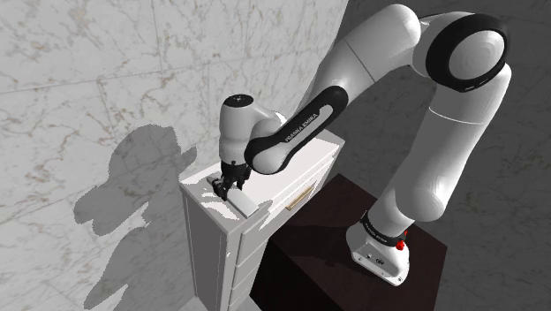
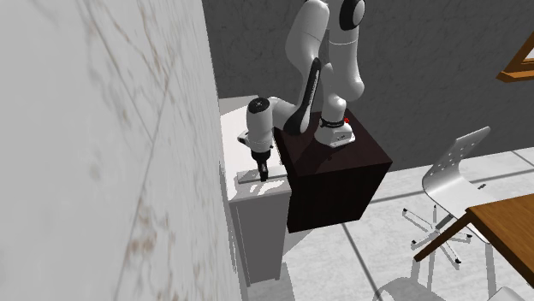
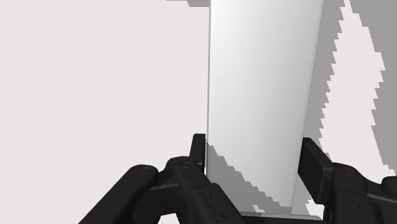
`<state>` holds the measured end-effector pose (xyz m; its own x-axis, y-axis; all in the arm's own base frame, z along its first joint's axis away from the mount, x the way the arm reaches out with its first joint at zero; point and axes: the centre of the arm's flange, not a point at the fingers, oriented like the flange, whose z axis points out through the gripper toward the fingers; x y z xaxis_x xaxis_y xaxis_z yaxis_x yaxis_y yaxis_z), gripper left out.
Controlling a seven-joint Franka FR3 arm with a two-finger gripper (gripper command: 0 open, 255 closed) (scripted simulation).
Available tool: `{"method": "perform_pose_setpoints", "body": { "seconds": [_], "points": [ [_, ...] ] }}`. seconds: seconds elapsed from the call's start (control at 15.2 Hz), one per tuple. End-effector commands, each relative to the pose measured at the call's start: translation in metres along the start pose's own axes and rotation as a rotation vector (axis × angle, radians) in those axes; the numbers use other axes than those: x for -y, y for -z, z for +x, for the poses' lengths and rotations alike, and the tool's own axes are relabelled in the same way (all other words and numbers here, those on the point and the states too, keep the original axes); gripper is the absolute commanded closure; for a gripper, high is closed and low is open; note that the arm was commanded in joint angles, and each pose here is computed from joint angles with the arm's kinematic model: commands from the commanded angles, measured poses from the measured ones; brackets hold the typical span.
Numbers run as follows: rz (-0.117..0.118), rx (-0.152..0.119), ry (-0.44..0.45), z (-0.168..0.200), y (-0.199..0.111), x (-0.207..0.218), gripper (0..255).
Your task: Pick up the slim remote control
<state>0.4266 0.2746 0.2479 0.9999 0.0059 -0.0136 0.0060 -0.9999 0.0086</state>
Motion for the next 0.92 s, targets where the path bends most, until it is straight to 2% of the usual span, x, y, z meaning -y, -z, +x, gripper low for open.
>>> {"method": "perform_pose_setpoints", "body": {
  "seconds": [0.0, 0.86],
  "points": [
    [-0.001, 0.003, -0.002, 0.0, -0.001, 0.0, 255],
    [-0.001, 0.003, -0.002, -0.001, 0.067, 0.0, 255]
  ]
}}
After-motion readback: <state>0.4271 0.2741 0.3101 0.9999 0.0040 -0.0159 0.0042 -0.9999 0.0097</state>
